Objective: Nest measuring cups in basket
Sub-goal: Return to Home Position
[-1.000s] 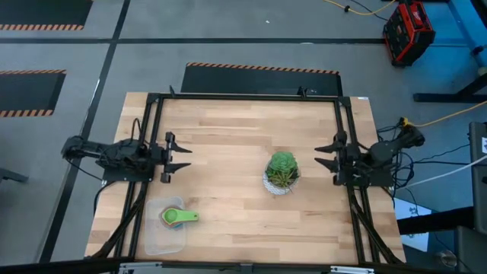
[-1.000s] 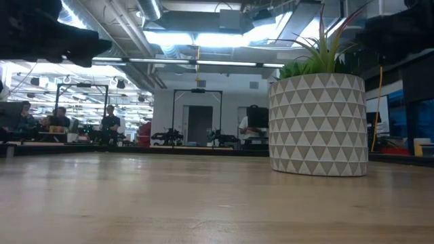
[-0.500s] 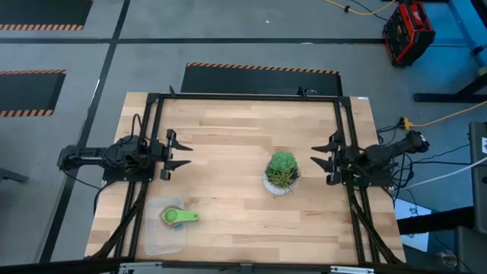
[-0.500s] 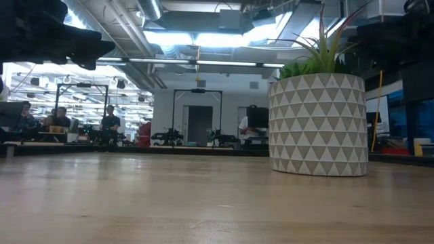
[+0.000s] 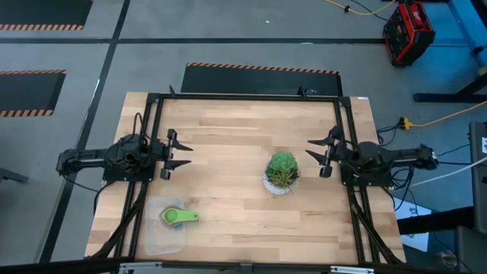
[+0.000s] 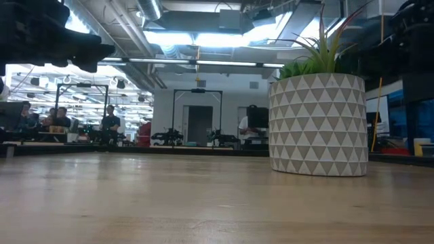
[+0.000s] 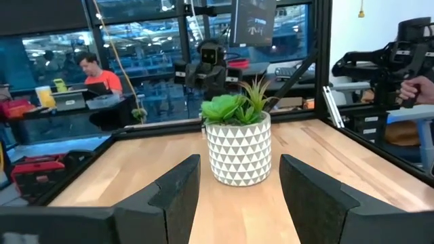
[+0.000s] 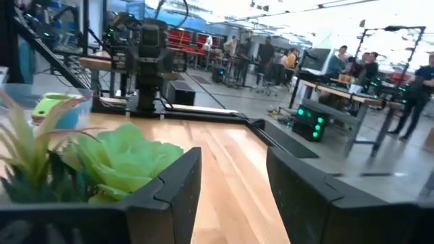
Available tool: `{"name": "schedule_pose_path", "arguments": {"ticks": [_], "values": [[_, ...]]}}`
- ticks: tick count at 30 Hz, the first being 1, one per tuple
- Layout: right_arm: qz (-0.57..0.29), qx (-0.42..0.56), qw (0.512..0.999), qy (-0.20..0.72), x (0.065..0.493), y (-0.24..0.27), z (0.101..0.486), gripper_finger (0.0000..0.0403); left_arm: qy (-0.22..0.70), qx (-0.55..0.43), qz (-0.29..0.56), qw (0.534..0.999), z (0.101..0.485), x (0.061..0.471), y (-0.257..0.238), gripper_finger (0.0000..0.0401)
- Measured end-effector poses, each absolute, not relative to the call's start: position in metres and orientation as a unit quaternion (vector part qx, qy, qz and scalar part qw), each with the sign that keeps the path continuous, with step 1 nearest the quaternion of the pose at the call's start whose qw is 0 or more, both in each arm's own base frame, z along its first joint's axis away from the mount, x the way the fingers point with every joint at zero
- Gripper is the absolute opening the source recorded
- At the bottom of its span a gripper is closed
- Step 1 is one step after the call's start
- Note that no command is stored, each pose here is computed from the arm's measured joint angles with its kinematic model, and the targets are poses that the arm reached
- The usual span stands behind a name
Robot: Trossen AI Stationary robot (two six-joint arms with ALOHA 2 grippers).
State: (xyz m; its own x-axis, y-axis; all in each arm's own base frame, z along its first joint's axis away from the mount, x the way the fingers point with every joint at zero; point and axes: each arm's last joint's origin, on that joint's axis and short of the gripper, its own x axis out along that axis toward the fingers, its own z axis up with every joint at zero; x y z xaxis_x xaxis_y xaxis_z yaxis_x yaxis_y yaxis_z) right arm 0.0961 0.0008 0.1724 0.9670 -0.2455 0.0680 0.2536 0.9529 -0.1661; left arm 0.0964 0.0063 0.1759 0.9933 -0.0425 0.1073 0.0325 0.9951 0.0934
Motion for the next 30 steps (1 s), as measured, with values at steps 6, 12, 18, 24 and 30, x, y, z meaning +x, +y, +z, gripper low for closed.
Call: {"name": "schedule_pose_path", "arguments": {"ticks": [6, 12, 18, 24, 30], "values": [[-0.134, -0.100, 0.986, -0.020, 0.097, -0.006, 0.172, 0.0173, -0.033, 0.032, -0.027, 0.999, 0.172, 0.097, 0.007, 0.0195], [-0.157, -0.088, 0.983, -0.019, 0.096, -0.011, 0.172, 0.0173, -0.031, 0.034, -0.044, 0.998, 0.171, 0.097, 0.006, 0.0195], [-0.160, -0.085, 0.983, -0.019, 0.096, -0.011, 0.172, 0.0173, -0.029, 0.047, -0.041, 0.998, 0.171, 0.097, 0.006, 0.0195], [-0.160, -0.076, 0.984, -0.021, 0.096, -0.011, 0.172, 0.0173, -0.019, 0.031, 0.009, 0.999, 0.169, 0.097, 0.009, 0.0195], [-0.159, -0.076, 0.984, -0.021, 0.096, -0.011, 0.172, 0.0173, -0.016, 0.032, 0.017, 0.999, 0.169, 0.097, 0.009, 0.0195]]}}
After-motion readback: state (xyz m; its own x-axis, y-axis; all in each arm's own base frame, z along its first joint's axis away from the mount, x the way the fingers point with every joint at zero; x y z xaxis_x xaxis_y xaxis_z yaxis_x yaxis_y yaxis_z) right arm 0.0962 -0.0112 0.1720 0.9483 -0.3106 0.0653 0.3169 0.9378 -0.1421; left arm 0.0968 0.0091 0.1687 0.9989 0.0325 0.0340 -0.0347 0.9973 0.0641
